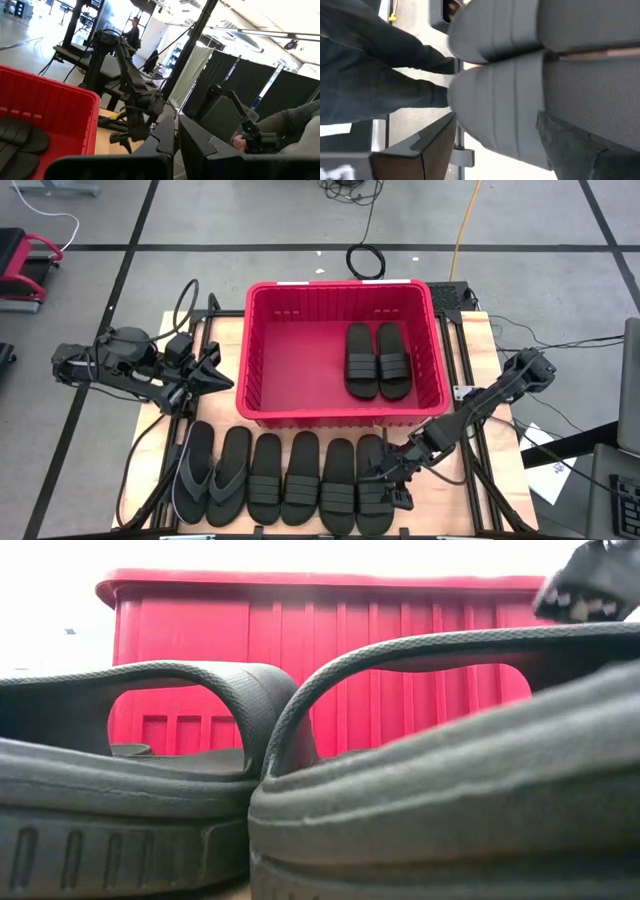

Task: Pick and place slides into bin
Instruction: Put the black slide into the red bin

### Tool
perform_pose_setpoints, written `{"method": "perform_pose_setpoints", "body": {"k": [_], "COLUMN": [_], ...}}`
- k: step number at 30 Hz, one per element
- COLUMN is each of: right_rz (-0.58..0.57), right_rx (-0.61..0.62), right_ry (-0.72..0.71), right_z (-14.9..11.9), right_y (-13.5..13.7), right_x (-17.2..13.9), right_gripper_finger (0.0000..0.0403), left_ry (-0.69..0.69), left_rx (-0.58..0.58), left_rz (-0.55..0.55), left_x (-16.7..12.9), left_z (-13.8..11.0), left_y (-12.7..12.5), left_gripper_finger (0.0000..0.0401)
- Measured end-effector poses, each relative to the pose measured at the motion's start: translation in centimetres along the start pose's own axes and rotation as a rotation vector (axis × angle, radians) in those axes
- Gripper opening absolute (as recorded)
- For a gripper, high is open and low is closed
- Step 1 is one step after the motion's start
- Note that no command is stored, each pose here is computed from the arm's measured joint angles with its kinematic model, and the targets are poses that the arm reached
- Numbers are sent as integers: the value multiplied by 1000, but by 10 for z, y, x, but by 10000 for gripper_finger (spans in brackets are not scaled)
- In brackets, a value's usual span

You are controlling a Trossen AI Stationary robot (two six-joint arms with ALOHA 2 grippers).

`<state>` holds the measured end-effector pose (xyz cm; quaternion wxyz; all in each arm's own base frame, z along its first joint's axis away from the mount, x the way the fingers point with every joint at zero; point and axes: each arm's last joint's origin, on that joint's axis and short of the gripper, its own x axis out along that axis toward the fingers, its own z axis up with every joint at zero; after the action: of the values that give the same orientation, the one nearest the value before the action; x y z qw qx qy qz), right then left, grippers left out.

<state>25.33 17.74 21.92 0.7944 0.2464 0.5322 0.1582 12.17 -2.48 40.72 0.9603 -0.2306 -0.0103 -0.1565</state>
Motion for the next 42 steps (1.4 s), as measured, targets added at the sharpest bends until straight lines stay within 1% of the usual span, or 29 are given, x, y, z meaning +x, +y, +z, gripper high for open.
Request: {"method": "perform_pose_setpoints", "body": {"k": [9, 12, 15, 27, 30, 33, 36, 42], "right_rz": [24, 55, 60, 61, 60, 58, 58, 58], "right_rx": [60, 94, 122, 115, 113, 108, 107, 115], "right_ry": [-31, -57, -61, -51, -48, -42, -42, -42], "right_z": [-17, -21, -25, -29, -30, -31, -31, -31], "right_y": [-28, -34, -39, -39, -39, -39, -39, -39], "right_x": [20, 24, 27, 29, 29, 30, 30, 31], "right_gripper_finger": [270, 270, 270, 270, 263, 244, 211, 118], "left_ry": [-1, -1, -1, -1, -1, -1, 0, 0], "left_rx": [3, 3, 3, 20, 22, 22, 22, 21], "left_rz": [0, 0, 0, 1, 1, 1, 1, 1], "left_x": [0, 0, 0, 0, 0, 0, 0, 0], "left_z": [0, 0, 0, 0, 0, 0, 0, 0], "left_y": [0, 0, 0, 0, 0, 0, 0, 0], "left_gripper_finger": [21, 21, 21, 21, 21, 21, 21, 21]}}
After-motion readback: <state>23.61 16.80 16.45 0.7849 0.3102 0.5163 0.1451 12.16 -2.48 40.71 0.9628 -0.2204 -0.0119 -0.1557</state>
